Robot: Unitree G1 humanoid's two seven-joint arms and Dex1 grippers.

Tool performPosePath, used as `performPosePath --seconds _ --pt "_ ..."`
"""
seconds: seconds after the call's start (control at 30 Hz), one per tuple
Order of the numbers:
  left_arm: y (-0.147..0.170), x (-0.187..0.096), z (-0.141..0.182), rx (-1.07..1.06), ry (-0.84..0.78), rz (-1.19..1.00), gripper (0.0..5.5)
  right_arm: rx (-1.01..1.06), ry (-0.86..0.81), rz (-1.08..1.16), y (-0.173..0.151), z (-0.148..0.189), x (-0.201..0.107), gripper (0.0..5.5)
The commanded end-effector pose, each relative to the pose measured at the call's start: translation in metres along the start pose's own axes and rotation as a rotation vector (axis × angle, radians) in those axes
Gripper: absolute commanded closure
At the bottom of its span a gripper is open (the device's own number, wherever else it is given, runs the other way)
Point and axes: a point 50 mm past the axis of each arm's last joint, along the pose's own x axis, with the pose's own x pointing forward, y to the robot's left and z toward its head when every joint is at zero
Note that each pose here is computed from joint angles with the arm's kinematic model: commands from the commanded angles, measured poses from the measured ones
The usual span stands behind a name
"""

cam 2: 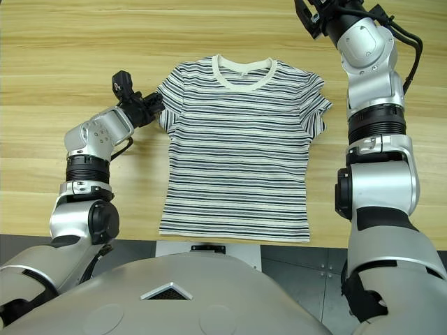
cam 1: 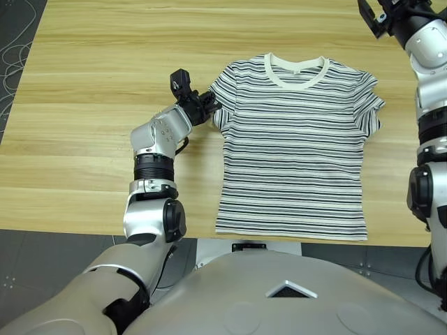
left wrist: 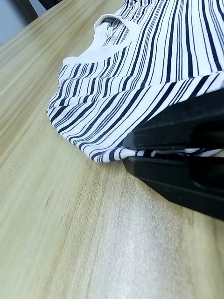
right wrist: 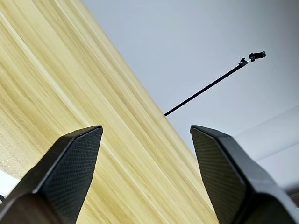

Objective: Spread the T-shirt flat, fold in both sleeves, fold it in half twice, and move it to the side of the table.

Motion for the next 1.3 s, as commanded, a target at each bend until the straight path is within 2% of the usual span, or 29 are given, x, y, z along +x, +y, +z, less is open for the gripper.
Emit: performPosePath --seconds 0.03,0.17,0.33,0.83,1.3 --pt "0.019 0.001 -0.02 0.015 0.053 0.079 5.38 0.012 0.012 0.015 0.004 -0.001 0.001 2.0" --pt "0.016 -0.002 0.005 0.084 -0.1 0.069 5.38 0.011 0.012 0.025 0.007 -0.001 0.002 2.0" --pt "0.006 -0.005 0.016 0.142 -0.16 0.039 5.38 0.012 0.013 0.034 0.01 -0.001 0.002 2.0" --pt "-0.034 -0.01 0.012 0.218 -0.137 -0.103 5.38 0.018 0.015 0.05 0.016 -0.002 0.003 2.0" --pt "-0.074 0.012 0.002 0.228 -0.086 -0.202 5.38 0.029 0.015 0.06 0.023 -0.002 0.006 2.0"
